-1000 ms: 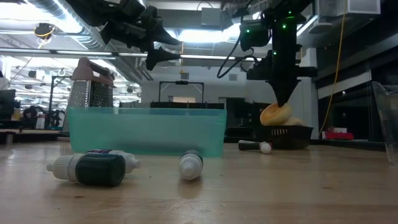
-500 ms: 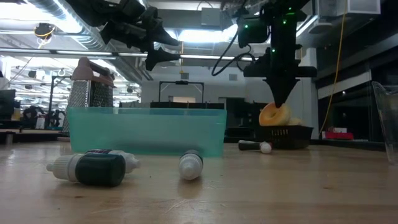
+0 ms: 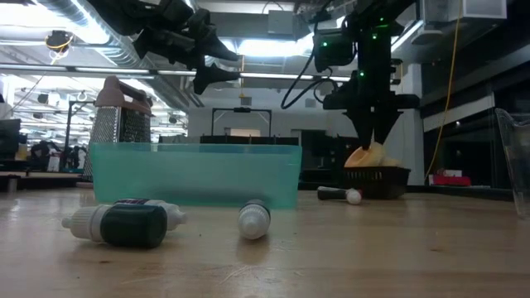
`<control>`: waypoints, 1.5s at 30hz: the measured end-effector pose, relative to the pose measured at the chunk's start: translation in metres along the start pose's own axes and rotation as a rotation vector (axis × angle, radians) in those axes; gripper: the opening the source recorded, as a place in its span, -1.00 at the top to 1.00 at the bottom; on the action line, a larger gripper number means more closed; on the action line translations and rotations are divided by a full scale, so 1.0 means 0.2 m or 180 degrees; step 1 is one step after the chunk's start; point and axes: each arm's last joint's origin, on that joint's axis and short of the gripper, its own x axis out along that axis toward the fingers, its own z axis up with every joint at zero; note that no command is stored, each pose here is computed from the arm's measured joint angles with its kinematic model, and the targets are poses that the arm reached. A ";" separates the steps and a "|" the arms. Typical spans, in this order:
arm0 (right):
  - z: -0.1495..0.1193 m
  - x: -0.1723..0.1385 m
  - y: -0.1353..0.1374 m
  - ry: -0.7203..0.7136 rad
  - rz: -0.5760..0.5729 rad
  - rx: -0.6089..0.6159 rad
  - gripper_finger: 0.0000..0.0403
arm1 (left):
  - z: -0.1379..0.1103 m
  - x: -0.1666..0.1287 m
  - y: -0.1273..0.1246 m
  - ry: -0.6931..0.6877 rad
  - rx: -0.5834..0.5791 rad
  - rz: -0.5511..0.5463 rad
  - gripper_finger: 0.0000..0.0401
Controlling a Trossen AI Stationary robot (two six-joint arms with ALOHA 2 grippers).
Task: Pick & Place Food Item
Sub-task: Put the white donut into the black bin, then adjust the black bin
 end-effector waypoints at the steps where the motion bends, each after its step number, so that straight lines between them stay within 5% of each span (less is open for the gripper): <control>1: 0.00 0.00 0.00 0.0000 0.0000 0.0000 0.17 | 0.00 0.00 0.00 0.0000 0.0000 0.0001 -0.11; 16: 0.17 -0.21 -0.05 -0.0431 -0.0046 0.0063 -0.01 | 0.00 0.00 0.00 0.0004 0.0007 0.0004 -0.11; 30: 0.19 -0.26 0.02 -0.0603 0.0387 0.0158 -0.01 | 0.00 0.00 0.00 -0.0021 0.0031 0.0098 -0.11; 37: 0.15 -0.19 -0.01 -0.0252 0.0282 0.0004 -0.01 | 0.00 0.00 0.01 -0.0057 0.0033 0.0263 -0.11; 45: 0.05 -0.23 0.08 0.0090 0.0744 -0.0196 -0.01 | 0.00 0.00 0.01 -0.0066 -0.0067 0.0279 -0.11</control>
